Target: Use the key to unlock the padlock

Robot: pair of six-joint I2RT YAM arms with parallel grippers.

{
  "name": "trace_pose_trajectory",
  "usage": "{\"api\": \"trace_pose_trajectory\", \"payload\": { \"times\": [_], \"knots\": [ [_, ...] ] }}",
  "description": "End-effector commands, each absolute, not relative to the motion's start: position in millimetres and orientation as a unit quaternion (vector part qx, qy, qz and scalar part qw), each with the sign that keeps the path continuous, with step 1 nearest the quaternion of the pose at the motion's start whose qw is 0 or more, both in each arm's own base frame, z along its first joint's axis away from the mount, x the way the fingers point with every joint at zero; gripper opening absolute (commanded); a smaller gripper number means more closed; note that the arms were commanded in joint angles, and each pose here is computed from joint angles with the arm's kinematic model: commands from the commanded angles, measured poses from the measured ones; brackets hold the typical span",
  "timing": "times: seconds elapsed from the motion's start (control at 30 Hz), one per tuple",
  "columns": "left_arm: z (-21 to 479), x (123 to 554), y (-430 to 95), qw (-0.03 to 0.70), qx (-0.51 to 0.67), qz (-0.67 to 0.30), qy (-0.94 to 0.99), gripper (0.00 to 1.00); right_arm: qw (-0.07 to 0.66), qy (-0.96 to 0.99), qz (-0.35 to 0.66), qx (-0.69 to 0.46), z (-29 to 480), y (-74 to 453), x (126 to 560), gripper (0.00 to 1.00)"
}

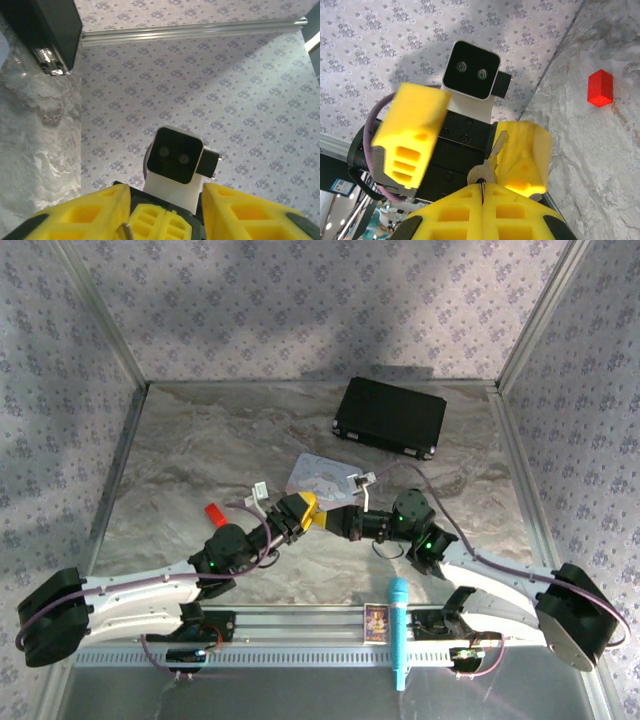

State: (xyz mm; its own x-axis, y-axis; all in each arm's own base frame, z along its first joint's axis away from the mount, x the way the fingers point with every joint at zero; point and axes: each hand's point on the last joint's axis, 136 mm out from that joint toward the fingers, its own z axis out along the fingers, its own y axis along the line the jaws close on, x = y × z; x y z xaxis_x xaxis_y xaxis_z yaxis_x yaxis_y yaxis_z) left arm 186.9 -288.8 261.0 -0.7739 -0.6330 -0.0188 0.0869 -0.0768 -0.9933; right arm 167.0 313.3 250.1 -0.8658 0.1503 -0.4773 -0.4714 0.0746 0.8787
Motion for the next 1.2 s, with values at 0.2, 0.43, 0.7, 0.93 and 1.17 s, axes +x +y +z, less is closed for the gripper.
{"api": "trace_pose_trajectory", "payload": {
  "times": [0.2,0.43,0.7,0.93,1.17],
  "knots": [
    [271.2,187.7,-293.7,0.26,-0.214,-0.708,0.621,0.21,0.239,0.707,0.66,-0.087,243.2,303.2,178.0,0.0],
    [277.0,187.9,-281.2,0.284,-0.213,-0.696,0.624,0.17,0.236,0.714,0.655,-0.07,236.2,295.1,181.5,0.0],
    [268.3,188.7,-286.0,0.276,-0.214,-0.697,0.626,0.17,0.239,0.71,0.658,-0.077,243.1,295.5,181.4,0.0],
    [256.5,193.0,-288.8,0.286,-0.212,-0.671,0.651,0.65,0.24,0.69,0.677,-0.089,260.7,306.9,171.0,0.0],
    [266.3,194.0,-293.7,0.284,-0.212,-0.695,0.626,0.82,0.222,0.684,0.688,-0.094,260.7,332.0,166.7,0.0]
  ]
}}
